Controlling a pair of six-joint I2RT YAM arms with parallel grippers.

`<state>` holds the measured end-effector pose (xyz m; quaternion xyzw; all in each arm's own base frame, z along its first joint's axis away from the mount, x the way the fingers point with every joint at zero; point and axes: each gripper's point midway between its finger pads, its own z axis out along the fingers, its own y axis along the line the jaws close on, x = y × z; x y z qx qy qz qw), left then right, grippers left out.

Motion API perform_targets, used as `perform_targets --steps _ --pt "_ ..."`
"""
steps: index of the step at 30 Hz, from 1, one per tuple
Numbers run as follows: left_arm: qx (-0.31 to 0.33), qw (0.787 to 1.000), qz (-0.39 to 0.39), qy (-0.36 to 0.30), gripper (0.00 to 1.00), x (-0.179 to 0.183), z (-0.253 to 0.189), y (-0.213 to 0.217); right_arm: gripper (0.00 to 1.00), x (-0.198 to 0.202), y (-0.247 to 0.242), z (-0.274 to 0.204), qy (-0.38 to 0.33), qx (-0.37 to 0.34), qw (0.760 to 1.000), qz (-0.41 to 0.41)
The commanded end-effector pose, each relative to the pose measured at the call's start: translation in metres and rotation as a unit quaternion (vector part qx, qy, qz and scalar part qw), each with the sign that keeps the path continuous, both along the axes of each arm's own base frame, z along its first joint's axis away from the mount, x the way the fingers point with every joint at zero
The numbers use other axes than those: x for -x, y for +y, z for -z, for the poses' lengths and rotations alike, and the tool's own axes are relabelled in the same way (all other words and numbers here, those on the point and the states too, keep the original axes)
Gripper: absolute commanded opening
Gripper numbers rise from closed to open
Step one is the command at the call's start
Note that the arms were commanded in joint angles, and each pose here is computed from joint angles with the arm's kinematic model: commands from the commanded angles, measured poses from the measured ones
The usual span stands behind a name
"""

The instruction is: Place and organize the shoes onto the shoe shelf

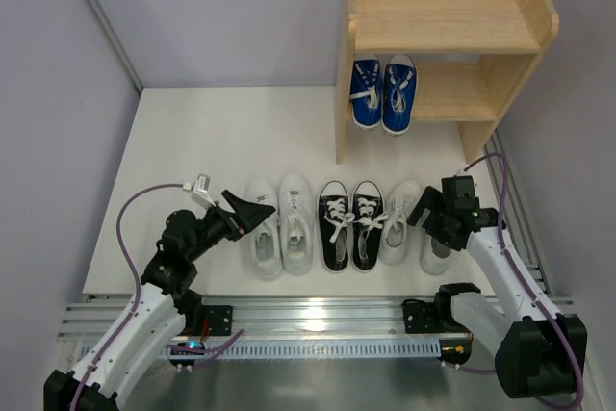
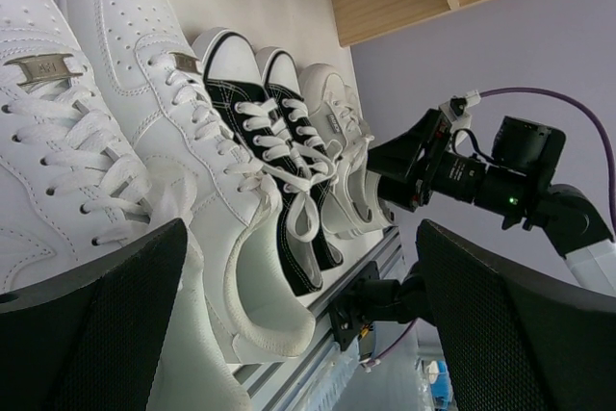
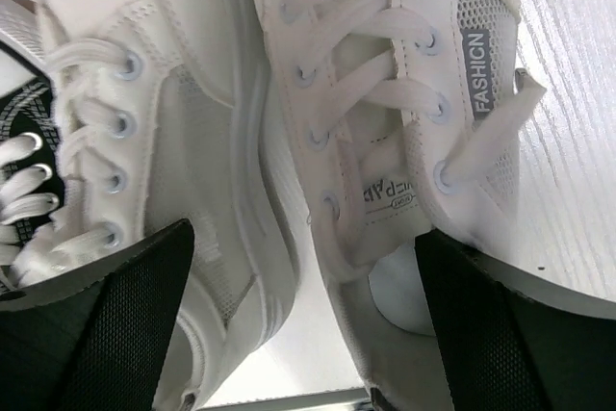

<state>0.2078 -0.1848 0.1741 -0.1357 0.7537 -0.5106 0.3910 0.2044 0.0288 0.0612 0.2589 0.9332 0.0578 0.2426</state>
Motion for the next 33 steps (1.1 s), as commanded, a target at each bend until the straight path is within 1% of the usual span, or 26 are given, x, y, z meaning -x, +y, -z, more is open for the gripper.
perform_targets --steps 1,6,7,9,10,12,14,18,19,20,23,25,26,29,30,32,33 --pt "0.018 0.999 0.007 -0.028 1.0 -0.001 -0.019 -0.004 0.98 -0.017 0.005 -0.028 -0.072 -0.019 0.997 0.014" --pt "0.018 0.999 0.003 -0.027 1.0 -0.002 -0.018 -0.003 0.98 -0.021 0.008 -0.059 -0.147 -0.03 0.989 0.004" --pt "0.019 0.999 0.003 -0.027 1.0 -0.002 -0.018 -0.003 0.98 -0.02 0.012 -0.06 -0.151 -0.036 0.988 -0.005" --pt "0.018 0.999 0.002 -0.027 1.0 -0.003 -0.018 -0.002 0.98 -0.018 0.011 -0.056 -0.142 -0.032 0.989 -0.009" --pt "0.018 0.999 0.003 -0.026 1.0 -0.002 -0.017 -0.003 0.98 -0.015 0.019 -0.053 -0.131 -0.048 0.99 -0.026" --pt "0.018 1.0 0.004 -0.025 1.0 -0.002 -0.016 -0.003 0.98 -0.011 0.02 -0.039 -0.105 -0.049 0.993 -0.031" --pt "0.017 1.0 0.003 -0.025 1.0 -0.003 -0.017 -0.003 0.98 -0.009 0.025 -0.032 -0.094 -0.059 0.993 -0.037" --pt "0.017 1.0 0.003 -0.024 1.0 -0.003 -0.016 -0.003 0.92 -0.002 0.038 -0.016 -0.081 -0.074 0.993 -0.053" --pt "0.017 1.0 0.003 -0.022 1.0 -0.003 -0.015 -0.003 0.89 -0.001 0.042 -0.013 -0.079 -0.078 0.992 -0.058" --pt "0.016 1.0 0.003 -0.022 1.0 -0.003 -0.014 -0.003 0.82 0.0 0.043 -0.011 -0.076 -0.078 0.993 -0.053" --pt "0.016 1.0 0.003 -0.022 1.0 -0.002 -0.015 -0.003 0.71 0.007 0.049 0.0 -0.057 -0.077 0.994 -0.052" --pt "0.016 1.0 0.002 -0.021 0.99 -0.003 -0.015 -0.002 0.66 0.01 0.049 0.006 -0.049 -0.073 0.995 -0.046" --pt "0.016 1.0 0.001 -0.022 1.0 -0.003 -0.015 -0.002 0.61 0.011 0.049 0.01 -0.043 -0.073 0.996 -0.041" --pt "0.016 1.0 0.002 -0.02 1.0 -0.003 -0.014 -0.002 0.51 0.01 0.047 0.018 -0.035 -0.069 0.997 -0.031" --pt "0.015 1.0 0.001 -0.021 1.0 -0.003 -0.014 -0.002 0.41 0.01 0.047 0.02 -0.033 -0.067 0.997 -0.031" --pt "0.016 1.0 0.002 -0.021 1.0 -0.002 -0.015 -0.002 0.3 0.008 0.04 0.025 -0.03 -0.05 0.998 -0.02" --pt "0.015 1.0 0.002 -0.02 1.0 -0.002 -0.014 -0.002 0.21 0.008 0.04 0.029 -0.022 -0.048 0.998 -0.02"
